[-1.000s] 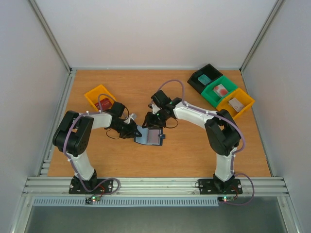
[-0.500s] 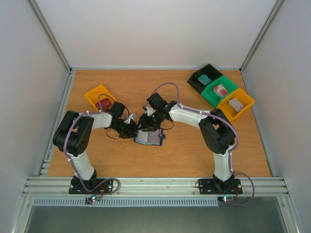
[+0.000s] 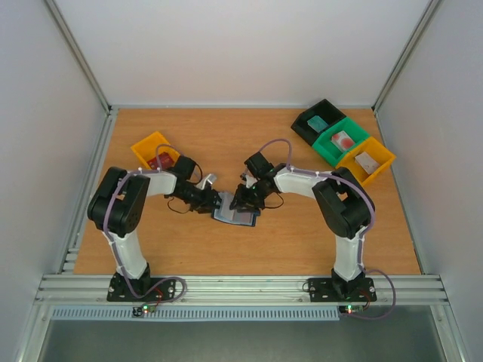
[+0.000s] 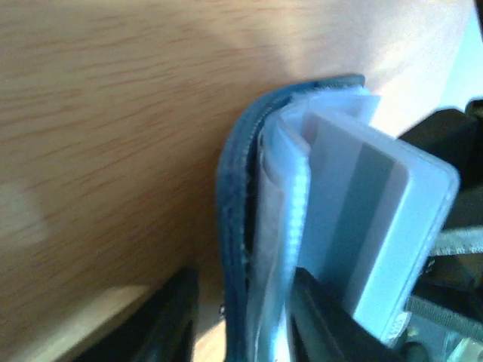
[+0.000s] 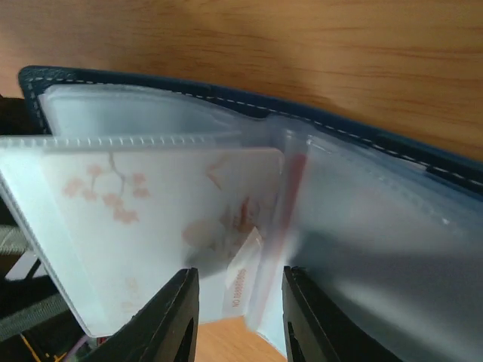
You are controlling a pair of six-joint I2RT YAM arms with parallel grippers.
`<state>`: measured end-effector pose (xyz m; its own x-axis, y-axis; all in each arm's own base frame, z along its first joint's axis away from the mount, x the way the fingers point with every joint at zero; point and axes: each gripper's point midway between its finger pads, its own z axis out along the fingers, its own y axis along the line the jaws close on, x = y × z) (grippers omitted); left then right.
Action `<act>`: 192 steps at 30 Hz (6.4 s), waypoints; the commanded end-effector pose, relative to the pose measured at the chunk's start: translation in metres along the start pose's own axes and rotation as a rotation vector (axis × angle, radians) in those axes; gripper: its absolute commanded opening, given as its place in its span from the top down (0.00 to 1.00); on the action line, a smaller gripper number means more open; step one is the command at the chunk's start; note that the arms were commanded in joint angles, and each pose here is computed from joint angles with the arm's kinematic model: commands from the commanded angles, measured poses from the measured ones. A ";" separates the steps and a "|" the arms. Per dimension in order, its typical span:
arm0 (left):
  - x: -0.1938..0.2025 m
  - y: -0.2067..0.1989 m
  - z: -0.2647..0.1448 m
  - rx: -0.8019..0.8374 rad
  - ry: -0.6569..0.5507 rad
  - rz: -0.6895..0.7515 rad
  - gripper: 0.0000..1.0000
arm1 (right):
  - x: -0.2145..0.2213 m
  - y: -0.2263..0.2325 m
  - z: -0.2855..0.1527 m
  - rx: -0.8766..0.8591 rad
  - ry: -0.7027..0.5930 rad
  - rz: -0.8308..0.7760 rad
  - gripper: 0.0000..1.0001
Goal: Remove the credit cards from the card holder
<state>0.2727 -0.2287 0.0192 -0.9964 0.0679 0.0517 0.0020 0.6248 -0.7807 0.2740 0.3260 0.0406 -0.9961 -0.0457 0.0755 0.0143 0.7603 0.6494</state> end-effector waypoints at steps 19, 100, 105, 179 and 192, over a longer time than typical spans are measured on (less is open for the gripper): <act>0.000 -0.018 -0.005 0.086 -0.020 0.037 0.41 | -0.001 -0.036 0.011 0.155 -0.007 0.011 0.69; 0.095 -0.248 -0.138 0.590 -0.321 0.809 0.83 | 0.104 0.135 -0.229 -0.410 -0.329 -0.816 0.99; 0.090 -0.233 -0.124 0.572 -0.313 0.814 0.82 | 0.097 0.126 -0.211 -0.392 -0.274 -0.754 0.99; 0.143 -0.299 -0.227 0.644 -0.489 1.265 0.83 | 0.151 0.251 -0.255 -0.469 -0.449 -1.230 0.99; 0.077 -0.257 -0.208 0.535 -0.419 0.554 1.00 | 0.083 0.248 -0.307 0.136 -0.902 -1.650 0.06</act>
<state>0.1896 -0.2286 0.3754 -0.6214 -0.0810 -0.7793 0.7787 0.0464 -0.6257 0.1865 0.3286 0.4125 -0.1182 -0.3290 -0.9369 -0.9627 0.2690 0.0270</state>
